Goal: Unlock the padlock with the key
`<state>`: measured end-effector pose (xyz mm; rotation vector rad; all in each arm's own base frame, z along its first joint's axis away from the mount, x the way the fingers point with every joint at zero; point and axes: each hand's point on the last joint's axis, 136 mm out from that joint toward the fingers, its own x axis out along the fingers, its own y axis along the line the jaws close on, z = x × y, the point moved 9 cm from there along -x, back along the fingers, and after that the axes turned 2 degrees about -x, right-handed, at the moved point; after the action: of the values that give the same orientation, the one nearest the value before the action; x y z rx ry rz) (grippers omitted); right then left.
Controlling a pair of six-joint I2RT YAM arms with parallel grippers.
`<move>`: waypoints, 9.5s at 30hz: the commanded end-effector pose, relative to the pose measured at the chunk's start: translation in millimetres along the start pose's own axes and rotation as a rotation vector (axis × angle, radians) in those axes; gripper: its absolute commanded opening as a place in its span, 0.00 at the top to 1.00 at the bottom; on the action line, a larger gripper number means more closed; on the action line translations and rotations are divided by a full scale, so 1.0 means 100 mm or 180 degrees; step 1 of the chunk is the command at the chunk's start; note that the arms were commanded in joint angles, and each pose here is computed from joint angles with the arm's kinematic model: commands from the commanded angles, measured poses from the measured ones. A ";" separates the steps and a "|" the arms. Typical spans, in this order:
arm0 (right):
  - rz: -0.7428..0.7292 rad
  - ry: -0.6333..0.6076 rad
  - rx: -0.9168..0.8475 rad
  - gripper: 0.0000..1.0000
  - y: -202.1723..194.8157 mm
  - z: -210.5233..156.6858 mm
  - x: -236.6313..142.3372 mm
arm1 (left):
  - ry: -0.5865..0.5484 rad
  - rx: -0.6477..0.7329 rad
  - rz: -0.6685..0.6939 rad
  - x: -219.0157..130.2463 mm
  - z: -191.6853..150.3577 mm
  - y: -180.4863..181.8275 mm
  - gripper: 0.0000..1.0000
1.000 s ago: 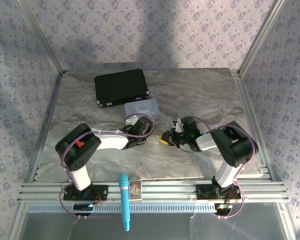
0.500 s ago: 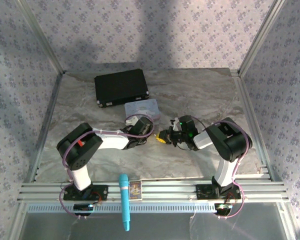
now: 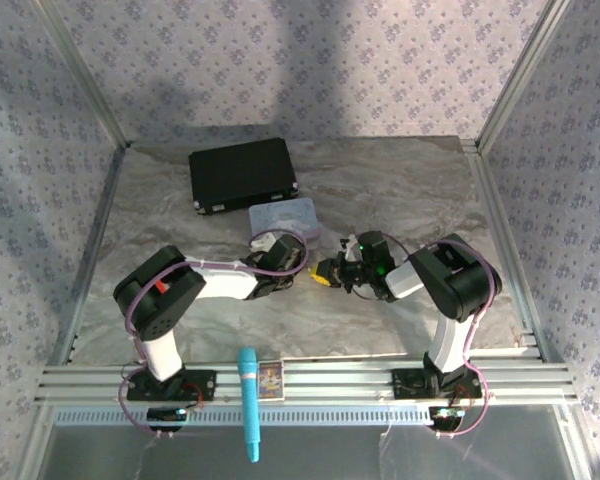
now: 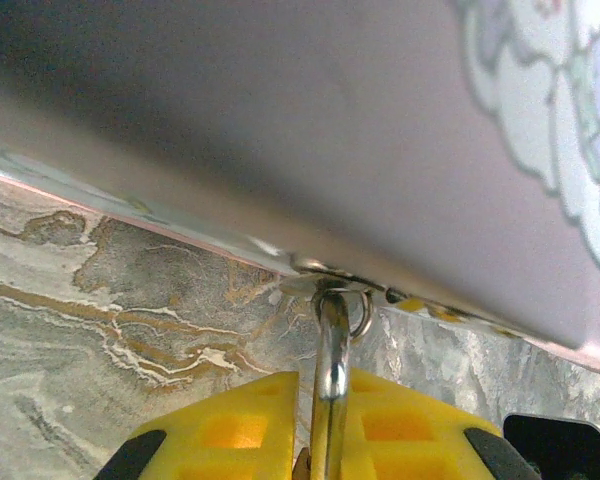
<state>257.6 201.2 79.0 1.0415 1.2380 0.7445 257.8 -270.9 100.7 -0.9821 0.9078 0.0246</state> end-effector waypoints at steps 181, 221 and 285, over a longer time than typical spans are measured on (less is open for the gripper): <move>0.0538 -0.0190 0.0360 0.76 -0.21 0.37 0.02 | 0.0592 -0.0587 -0.0349 0.00 -0.09 -0.18 1.00; -0.2278 -0.0630 -0.3329 0.00 0.80 -0.08 -0.22 | 0.0264 0.0003 0.0219 -0.26 0.19 0.03 1.00; -0.1725 -0.0220 -0.4294 0.82 0.64 -0.33 0.37 | 0.0431 -0.0083 0.0056 -0.39 0.21 -0.08 1.00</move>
<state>230.1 264.0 118.3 -0.3523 0.6571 0.8725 251.5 -243.6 122.6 -0.9706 1.0521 0.0369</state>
